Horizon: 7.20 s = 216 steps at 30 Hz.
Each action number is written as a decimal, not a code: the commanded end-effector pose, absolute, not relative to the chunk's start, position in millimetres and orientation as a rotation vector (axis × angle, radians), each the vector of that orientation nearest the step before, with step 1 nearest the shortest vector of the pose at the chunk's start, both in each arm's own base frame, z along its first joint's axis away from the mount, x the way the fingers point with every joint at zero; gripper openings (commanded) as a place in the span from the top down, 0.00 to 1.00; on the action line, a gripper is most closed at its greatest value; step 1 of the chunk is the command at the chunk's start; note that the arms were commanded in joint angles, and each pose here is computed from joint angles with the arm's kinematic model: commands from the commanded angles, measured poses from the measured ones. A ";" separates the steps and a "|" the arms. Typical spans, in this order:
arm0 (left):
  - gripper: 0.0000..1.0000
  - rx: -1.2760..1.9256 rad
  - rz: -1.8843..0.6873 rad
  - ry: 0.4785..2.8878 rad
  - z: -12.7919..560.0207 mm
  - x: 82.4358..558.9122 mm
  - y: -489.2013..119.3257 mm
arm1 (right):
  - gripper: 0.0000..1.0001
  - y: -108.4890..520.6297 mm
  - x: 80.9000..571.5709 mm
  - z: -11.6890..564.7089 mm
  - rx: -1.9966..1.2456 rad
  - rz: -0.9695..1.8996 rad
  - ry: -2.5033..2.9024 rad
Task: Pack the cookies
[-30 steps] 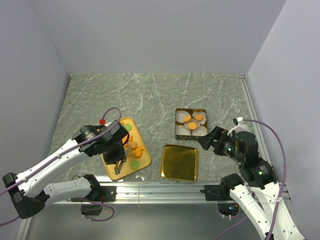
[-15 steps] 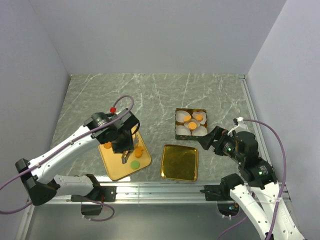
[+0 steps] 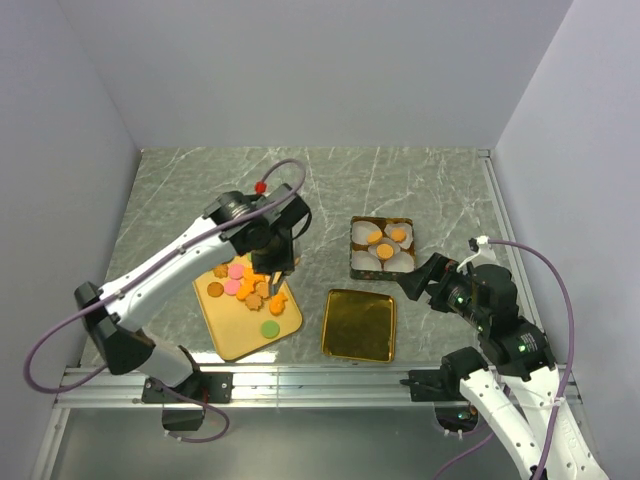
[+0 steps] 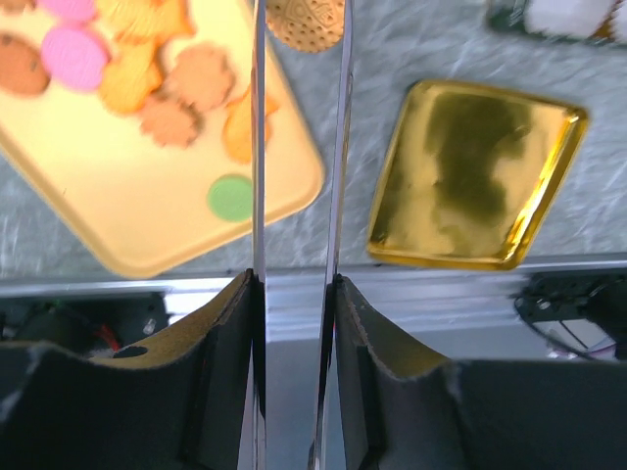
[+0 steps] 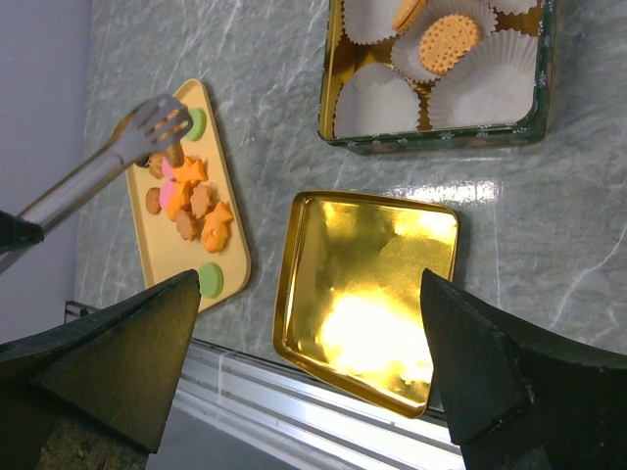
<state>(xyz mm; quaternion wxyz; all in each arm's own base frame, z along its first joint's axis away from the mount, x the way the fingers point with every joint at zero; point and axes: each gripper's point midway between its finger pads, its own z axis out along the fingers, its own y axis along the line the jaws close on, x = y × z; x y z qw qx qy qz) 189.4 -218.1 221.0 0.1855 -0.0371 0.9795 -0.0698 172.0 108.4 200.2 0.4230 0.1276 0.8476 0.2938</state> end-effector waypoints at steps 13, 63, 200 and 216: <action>0.64 0.132 -0.369 2.662 247.0 257.3 -318.1 | 0.00 101.7 178.0 202.8 0.320 0.675 2.111; 0.53 0.318 -0.346 2.678 193.5 235.5 -392.8 | 0.00 105.4 177.5 200.2 0.289 0.686 2.129; 0.66 -0.167 -0.160 2.680 210.6 143.9 -173.9 | 0.00 115.7 173.0 188.6 0.298 0.760 2.159; 0.68 -0.001 -0.294 2.583 258.7 200.5 -254.9 | 0.00 107.8 174.0 196.6 0.333 0.731 2.117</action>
